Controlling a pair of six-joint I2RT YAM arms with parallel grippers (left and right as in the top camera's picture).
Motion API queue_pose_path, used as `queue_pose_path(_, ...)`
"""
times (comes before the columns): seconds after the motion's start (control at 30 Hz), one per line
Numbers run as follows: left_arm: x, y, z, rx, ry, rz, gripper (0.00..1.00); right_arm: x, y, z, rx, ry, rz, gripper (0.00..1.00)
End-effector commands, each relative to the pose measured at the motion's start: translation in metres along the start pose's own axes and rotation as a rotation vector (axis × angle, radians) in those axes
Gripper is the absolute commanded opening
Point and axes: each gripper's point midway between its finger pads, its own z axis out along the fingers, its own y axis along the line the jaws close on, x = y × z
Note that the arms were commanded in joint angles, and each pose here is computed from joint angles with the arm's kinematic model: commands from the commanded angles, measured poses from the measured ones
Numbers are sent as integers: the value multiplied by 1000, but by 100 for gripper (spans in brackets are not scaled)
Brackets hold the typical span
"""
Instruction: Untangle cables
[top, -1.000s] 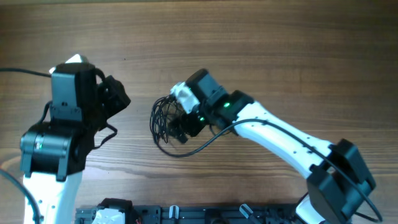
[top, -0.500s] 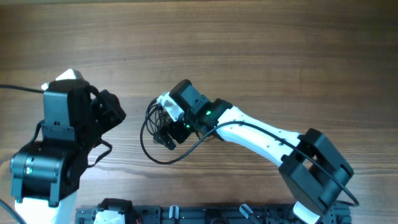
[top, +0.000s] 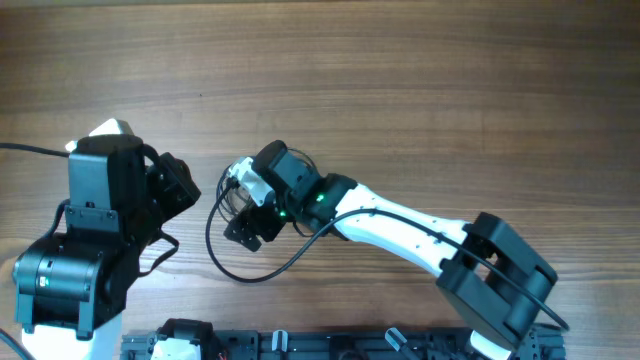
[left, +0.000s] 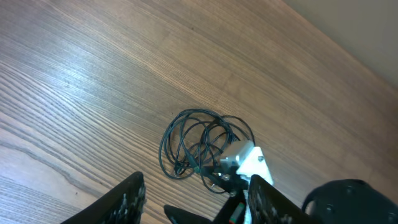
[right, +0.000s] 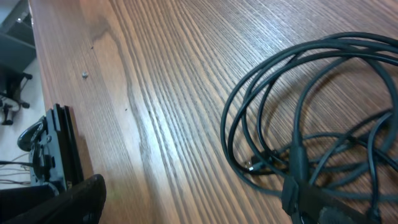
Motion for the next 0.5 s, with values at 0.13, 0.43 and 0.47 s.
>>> queue_pose_path(0.13, -7, 5, -18, 17, -84, -14, 56, 17, -13, 29, -6, 37, 21, 92)
queue_pose_path(0.43, -6, 13, -41, 51, -150, -26, 60, 18, -24, 52, -12, 9, 9, 83)
queue_pose_path(0.47, -5, 14, -41, 47, -144, -25, 60, 20, -27, 57, -13, 7, 15, 81)
